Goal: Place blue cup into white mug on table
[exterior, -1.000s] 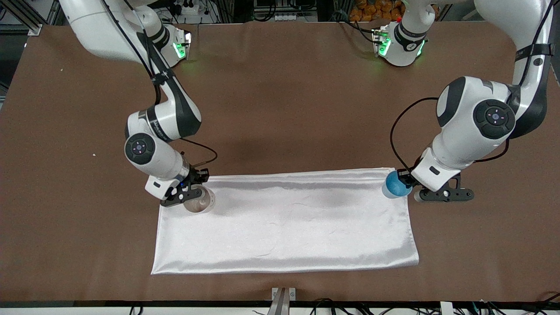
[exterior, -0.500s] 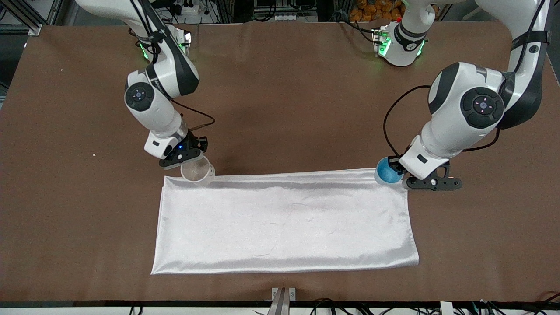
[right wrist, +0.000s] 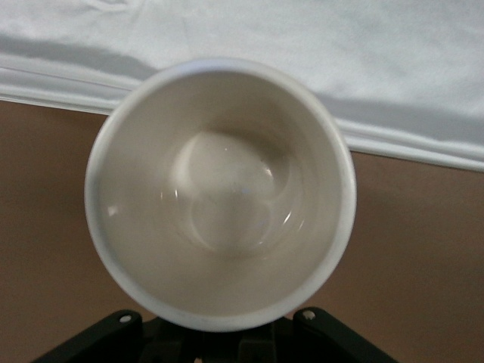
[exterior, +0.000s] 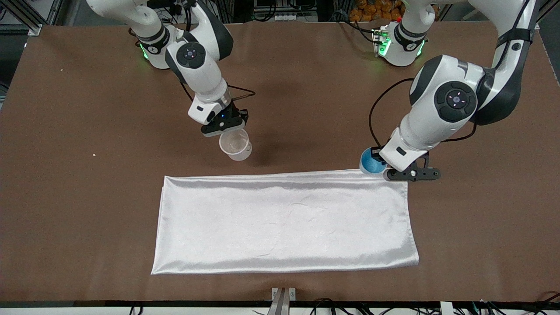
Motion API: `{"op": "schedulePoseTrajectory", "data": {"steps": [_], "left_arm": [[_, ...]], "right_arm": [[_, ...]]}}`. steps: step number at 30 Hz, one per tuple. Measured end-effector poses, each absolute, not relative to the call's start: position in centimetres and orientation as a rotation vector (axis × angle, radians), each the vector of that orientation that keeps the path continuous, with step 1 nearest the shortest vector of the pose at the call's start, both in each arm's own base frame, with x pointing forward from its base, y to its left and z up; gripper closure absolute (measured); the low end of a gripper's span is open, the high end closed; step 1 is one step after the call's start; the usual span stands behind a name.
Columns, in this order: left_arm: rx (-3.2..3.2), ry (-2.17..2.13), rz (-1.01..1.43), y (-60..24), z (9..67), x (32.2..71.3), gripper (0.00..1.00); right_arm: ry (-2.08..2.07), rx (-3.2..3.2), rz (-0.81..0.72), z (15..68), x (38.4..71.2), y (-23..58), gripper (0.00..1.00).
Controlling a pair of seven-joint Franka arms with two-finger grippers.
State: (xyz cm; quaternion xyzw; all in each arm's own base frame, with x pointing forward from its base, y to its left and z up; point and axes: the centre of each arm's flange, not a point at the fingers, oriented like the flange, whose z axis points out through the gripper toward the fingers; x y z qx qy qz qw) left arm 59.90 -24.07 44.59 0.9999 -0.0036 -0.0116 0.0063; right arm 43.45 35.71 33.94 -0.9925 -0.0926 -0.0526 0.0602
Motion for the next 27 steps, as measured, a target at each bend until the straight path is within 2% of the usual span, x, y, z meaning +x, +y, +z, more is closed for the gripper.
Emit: {"op": "schedulePoseTrajectory", "data": {"steps": [9,27], "left_arm": [[3.13,-0.01,-0.065,-26.0,44.1,58.7,0.96],[3.138,0.046,-0.097,-30.7,43.0,56.4,0.96]], "right_arm": [[-0.193,-3.004,-0.157,32.1,40.2,39.3,0.91],[-0.099,-3.032,-0.155,24.8,34.9,45.1,0.91]]}}
